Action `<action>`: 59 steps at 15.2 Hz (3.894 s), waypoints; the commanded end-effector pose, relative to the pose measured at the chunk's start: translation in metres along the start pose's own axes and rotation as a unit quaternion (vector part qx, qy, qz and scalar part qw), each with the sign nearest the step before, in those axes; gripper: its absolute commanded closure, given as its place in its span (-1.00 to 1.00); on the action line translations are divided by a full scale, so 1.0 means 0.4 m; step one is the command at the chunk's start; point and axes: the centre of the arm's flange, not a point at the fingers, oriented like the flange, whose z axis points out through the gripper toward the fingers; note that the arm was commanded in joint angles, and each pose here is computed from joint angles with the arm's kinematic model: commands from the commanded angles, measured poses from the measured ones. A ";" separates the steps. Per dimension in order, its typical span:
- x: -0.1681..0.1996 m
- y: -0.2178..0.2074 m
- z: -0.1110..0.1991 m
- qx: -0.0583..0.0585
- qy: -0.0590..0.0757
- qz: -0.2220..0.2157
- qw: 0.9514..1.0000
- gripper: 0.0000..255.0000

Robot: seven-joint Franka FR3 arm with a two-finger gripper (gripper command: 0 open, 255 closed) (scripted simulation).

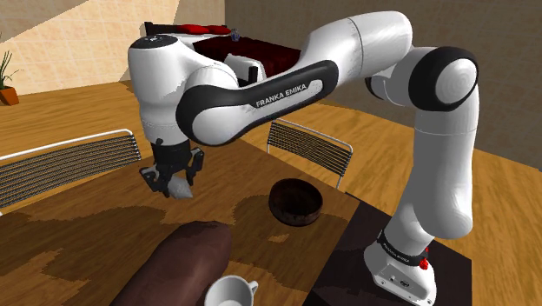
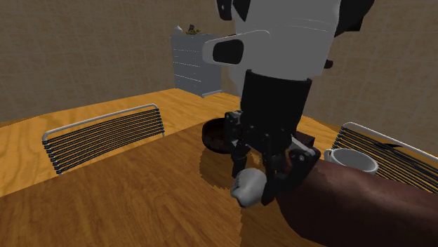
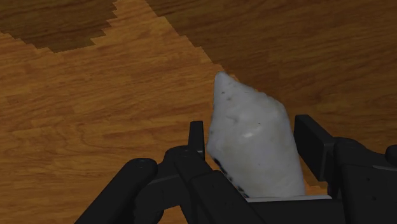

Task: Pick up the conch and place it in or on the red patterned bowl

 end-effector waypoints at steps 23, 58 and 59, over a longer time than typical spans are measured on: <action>-0.363 0.550 -0.059 0.000 0.000 0.000 1.000 1.00; -0.496 0.713 0.005 0.000 0.000 0.000 1.000 -1.00; -0.496 0.713 -0.021 0.000 0.000 0.000 1.000 -1.00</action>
